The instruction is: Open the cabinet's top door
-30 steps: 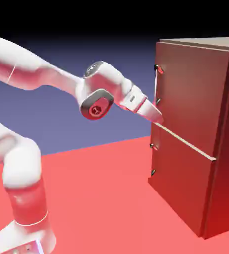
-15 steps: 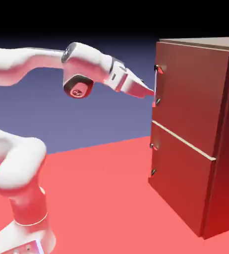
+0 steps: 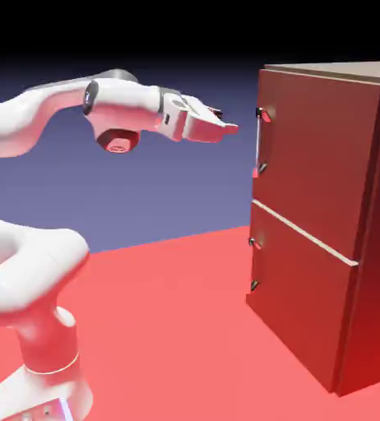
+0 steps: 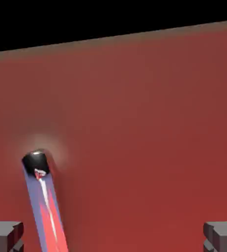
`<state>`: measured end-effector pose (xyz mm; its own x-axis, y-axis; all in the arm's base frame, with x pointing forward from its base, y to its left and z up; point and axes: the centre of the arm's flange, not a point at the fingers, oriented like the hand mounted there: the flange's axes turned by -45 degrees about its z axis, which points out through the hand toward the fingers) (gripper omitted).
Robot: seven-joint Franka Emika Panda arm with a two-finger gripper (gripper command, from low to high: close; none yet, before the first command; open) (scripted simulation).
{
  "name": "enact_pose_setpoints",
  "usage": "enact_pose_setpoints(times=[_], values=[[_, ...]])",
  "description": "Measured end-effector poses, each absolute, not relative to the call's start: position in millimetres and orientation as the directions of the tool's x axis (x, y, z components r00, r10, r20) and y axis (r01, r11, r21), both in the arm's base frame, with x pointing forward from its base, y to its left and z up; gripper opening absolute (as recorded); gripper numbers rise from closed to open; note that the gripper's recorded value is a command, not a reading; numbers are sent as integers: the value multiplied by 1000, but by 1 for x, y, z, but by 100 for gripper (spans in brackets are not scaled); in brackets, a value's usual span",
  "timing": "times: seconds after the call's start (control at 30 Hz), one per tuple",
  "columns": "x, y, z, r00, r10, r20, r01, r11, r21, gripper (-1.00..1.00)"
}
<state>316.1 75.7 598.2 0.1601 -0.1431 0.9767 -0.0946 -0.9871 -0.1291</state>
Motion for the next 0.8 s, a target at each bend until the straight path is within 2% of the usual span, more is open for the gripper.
enact_pose_setpoints(times=[0.6, 0.73, 0.77, 0.8], values=[[382, 116, 512, 0, 0, 1000, -52, -999, 0, 0], [426, 114, 512, 0, 0, 1000, -52, -999, 0, 0], [432, 113, 512, 0, 0, 1000, -52, -999, 0, -100], [432, 113, 512, 0, 0, 1000, -52, -999, 0, -100]])
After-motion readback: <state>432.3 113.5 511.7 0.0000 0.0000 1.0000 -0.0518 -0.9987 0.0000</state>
